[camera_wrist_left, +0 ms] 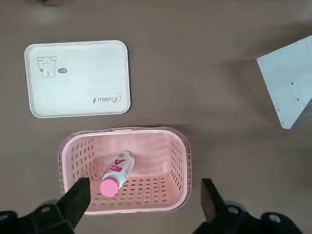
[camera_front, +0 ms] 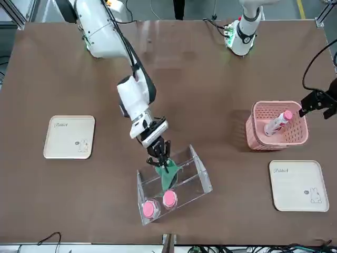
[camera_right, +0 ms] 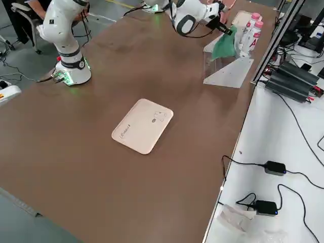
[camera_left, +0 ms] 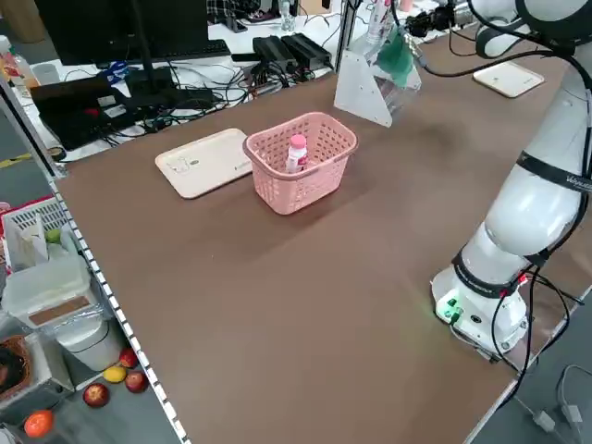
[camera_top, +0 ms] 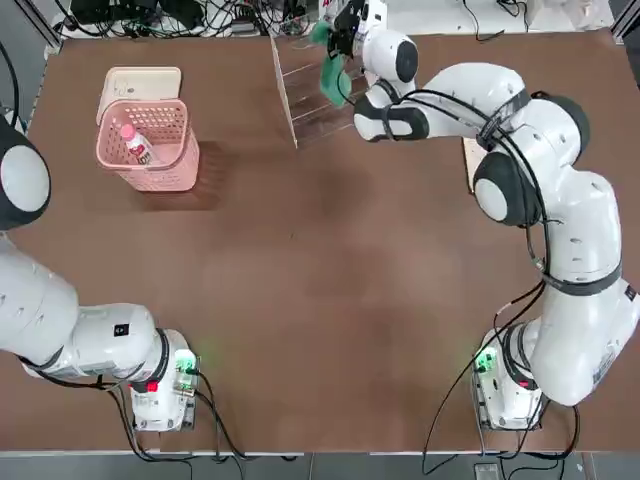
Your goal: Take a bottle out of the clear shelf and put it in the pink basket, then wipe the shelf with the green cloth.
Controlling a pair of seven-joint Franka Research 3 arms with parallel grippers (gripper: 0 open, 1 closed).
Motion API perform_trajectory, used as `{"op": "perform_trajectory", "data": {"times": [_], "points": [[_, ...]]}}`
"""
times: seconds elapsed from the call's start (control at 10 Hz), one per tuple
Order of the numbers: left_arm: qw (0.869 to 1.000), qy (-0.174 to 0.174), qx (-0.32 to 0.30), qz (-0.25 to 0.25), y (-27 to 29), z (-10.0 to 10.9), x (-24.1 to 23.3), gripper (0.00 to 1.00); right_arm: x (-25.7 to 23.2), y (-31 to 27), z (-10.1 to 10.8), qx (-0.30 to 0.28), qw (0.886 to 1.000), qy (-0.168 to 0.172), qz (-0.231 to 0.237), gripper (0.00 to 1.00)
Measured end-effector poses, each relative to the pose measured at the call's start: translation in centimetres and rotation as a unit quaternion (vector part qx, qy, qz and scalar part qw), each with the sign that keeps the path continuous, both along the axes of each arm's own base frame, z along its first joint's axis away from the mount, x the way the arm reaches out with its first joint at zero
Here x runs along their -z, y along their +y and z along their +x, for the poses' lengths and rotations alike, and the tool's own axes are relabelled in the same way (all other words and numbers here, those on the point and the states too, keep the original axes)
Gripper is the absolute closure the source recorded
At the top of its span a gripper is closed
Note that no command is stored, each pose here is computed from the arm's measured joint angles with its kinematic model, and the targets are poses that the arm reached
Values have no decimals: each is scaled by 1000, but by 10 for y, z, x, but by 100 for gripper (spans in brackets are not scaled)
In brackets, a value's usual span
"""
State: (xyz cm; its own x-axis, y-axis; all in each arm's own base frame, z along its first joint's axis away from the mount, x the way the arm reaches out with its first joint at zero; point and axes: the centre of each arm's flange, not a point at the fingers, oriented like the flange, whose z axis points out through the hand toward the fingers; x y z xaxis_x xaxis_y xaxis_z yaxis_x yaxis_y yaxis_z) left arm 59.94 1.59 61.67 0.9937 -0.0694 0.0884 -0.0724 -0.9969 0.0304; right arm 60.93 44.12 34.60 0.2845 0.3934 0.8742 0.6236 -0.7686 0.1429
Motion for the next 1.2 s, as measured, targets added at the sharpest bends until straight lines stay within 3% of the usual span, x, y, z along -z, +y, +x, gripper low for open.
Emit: {"op": "perform_trajectory", "data": {"times": [0.6, 0.9, 1.2], "points": [[1000, 1, -3, 0, 4, 1, 2, 0, -2, 41, -18, 9, 997, 35, 67, 97], [1000, 2, 0, 0, 1, 2, 3, 0, -5, 22, -2, 19, 998, 24, 59, 97], [1000, 2, 3, 0, -3, 2, 3, 0, 8, -28, 29, 21, 1000, 1, 6, 97]]}}
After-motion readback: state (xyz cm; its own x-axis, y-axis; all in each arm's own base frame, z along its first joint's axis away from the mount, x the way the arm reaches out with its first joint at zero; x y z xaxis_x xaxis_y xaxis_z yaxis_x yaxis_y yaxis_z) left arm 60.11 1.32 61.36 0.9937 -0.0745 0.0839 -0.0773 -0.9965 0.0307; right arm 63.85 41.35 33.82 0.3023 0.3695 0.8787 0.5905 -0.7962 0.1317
